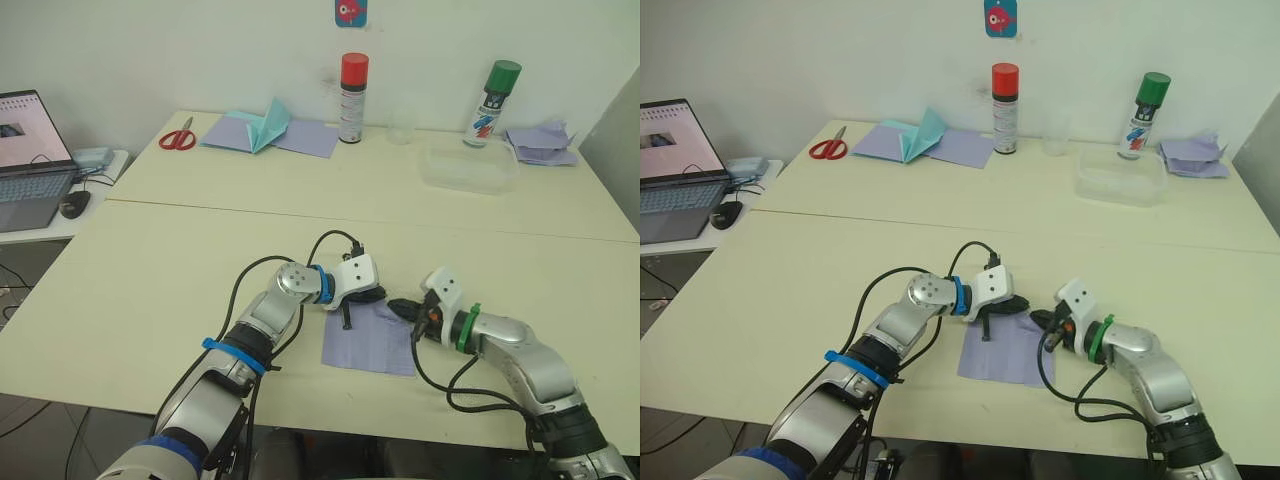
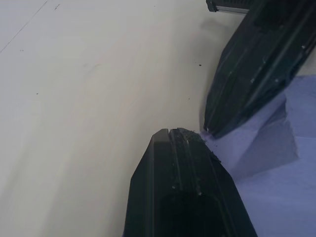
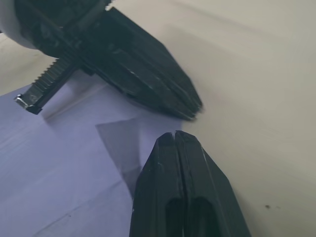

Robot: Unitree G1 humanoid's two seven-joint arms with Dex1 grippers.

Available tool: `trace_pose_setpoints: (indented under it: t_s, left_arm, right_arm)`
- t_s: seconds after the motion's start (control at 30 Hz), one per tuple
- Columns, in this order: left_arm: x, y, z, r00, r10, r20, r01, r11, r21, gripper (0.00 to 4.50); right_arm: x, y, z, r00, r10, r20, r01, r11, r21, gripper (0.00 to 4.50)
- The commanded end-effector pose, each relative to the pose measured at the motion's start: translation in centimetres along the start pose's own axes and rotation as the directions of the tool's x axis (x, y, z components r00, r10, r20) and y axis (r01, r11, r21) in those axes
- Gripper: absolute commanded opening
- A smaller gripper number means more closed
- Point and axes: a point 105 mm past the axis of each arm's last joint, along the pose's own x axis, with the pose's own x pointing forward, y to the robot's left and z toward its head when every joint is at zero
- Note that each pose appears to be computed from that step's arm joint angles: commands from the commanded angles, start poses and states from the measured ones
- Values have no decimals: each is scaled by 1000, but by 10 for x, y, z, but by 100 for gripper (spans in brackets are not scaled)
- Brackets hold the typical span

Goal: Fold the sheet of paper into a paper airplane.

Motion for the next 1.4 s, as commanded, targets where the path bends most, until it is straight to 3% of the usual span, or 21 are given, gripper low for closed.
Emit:
trace_pose_setpoints:
  t_s: [0.03, 0.2, 0.37, 0.53, 0.6, 0.7, 0.8, 0.97, 1.1, 1.17, 1.3, 1.4]
  left_arm:
    - [2, -9, -20, 996, -31, -78, 29, 999, -25, 0]
    - [1, -10, -24, 995, -34, -90, 31, 999, -31, 0]
    - [0, -10, -26, 995, -35, -96, 32, 999, -33, 0]
    - [0, -9, -26, 995, -34, -97, 31, 999, -35, 0]
    - [0, -8, -26, 995, -32, -96, 29, 999, -34, 0]
    - [0, -6, -25, 995, -31, -94, 29, 999, -30, 0]
    - [1, -6, -23, 995, -36, -92, 34, 999, -27, 0]
    - [2, -3, -15, 997, -30, -72, 30, 1000, -11, 0]
    - [2, -4, 25, 994, -55, 94, 56, 998, -1, 0]
    - [4, -6, 36, 990, -69, 125, 69, 998, 5, 0]
    - [9, -8, 32, 994, -66, 86, 65, 998, 14, 0]
    - [13, -10, 6, 998, -53, -29, 54, 999, 8, 0]
  right_arm:
    - [-4, 3, -13, 998, 3, -59, -6, 999, -37, 4]
    - [-24, -9, -28, 989, -54, -140, 47, 998, -52, 4]
    - [-45, -3, -26, 993, -10, -120, 9, 1000, -7, 4]
    - [-45, -2, 15, 993, 21, 113, -22, 1000, 7, 4]
    - [-41, -2, 24, 988, 16, 154, -16, 1000, -2, 4]
    - [-26, 3, 18, 993, 27, 113, -24, 999, -26, 4]
    - [-13, 6, -4, 1000, 16, -13, -16, 999, -50, 4]
    - [-9, 10, -18, 995, 35, -89, -40, 997, -61, 4]
    - [-12, 6, -29, 988, 19, -153, -32, 996, -86, 4]
    - [-13, 4, -31, 986, 7, -168, -23, 995, -96, 4]
    - [-14, 1, -31, 986, -3, -166, -13, 995, -94, 4]
    - [-15, 0, -29, 986, -12, -164, -2, 996, -90, 4]
